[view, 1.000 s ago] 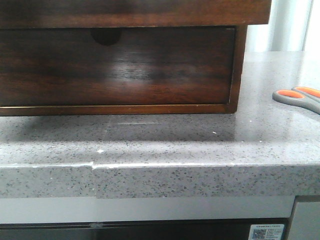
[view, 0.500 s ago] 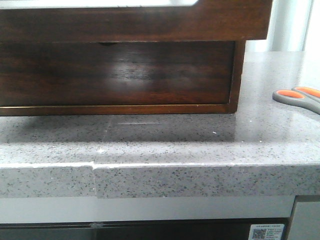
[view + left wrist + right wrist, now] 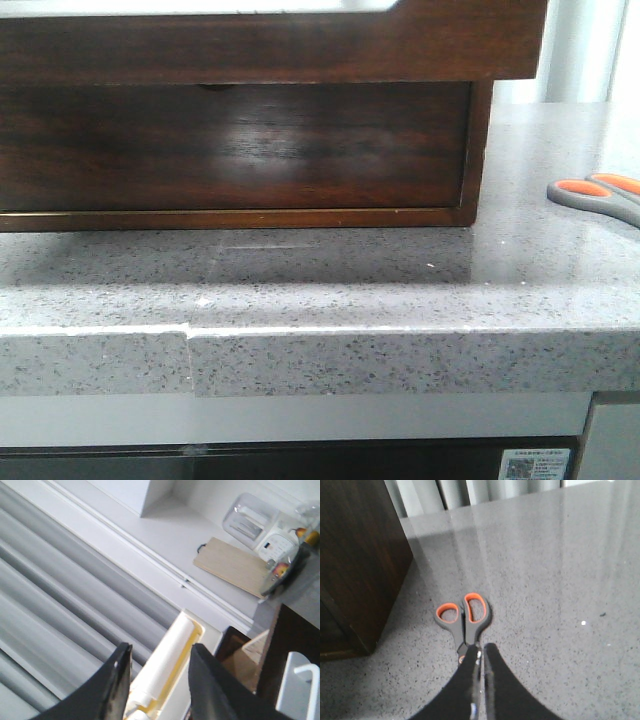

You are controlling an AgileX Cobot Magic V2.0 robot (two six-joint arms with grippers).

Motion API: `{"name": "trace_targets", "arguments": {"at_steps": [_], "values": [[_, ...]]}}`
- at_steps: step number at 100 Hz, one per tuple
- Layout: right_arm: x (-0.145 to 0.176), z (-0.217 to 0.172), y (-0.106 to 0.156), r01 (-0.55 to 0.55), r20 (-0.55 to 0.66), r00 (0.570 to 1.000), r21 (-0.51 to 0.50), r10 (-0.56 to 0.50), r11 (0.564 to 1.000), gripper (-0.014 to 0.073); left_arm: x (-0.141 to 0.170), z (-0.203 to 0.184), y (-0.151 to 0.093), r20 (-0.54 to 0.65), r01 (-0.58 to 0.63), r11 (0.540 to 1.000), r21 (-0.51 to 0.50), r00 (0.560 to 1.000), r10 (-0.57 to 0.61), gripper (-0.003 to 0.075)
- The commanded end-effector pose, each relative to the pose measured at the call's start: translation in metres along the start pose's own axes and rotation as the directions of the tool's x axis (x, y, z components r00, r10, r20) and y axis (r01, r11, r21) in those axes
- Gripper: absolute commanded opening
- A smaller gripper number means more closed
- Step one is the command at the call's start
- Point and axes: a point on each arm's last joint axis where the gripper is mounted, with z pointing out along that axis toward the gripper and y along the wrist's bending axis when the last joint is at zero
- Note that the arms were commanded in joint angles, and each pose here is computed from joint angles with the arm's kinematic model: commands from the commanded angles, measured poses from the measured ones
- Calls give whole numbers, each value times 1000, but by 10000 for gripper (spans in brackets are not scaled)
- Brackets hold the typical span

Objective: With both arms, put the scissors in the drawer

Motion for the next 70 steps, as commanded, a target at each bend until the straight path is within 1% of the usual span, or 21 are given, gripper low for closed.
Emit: {"name": "trace_targets", "arguments": {"at_steps": [1,9,16,20,28,33,37,42,49,51,56,58,65,70], "values": [[-20,6,3,2,25,1000,-3,-1,1000,-35,-20,-7,17,95,36,995,-93,995,-27,262],[-26,20,3,5,-66,998,5,-5,1000,29,-28,-17,20,112,15,992,-129,994,-1,262],[-34,35,5,24,-136,990,-1,-23,1000,139,-32,-23,23,114,8,988,-153,993,10,262],[-40,42,7,48,-169,984,-10,-49,999,218,-33,-26,23,104,4,987,-163,994,13,262],[-49,62,11,65,-269,961,-27,-70,998,355,-35,-32,25,88,19,983,-181,996,-3,262],[-54,73,14,67,-345,936,-36,-75,997,400,-36,-34,26,81,35,981,-188,997,-21,262],[-56,83,16,67,-401,913,-39,-77,997,414,-36,-35,26,74,36,981,-191,997,-22,262],[-61,95,18,69,-458,885,-46,-82,997,412,-36,-36,26,74,35,980,-194,997,-21,262],[-66,113,21,69,-538,838,-51,-86,996,410,-36,-36,26,74,35,980,-194,997,-21,262],[-65,118,22,69,-568,819,-52,-86,996,410,-36,-36,26,74,35,980,-194,997,-21,262],[-70,129,24,66,-609,789,-53,-85,996,410,-36,-36,26,74,35,980,-194,997,-21,262],[-69,134,24,64,-634,769,-52,-83,997,410,-36,-36,26,74,35,980,-194,997,-21,262],[-74,149,25,62,-688,722,-53,-81,997,410,-36,-36,26,74,35,980,-194,997,-21,262],[-79,160,27,62,-707,702,-53,-81,997,410,-36,-36,26,74,35,980,-194,997,-21,262]]}}
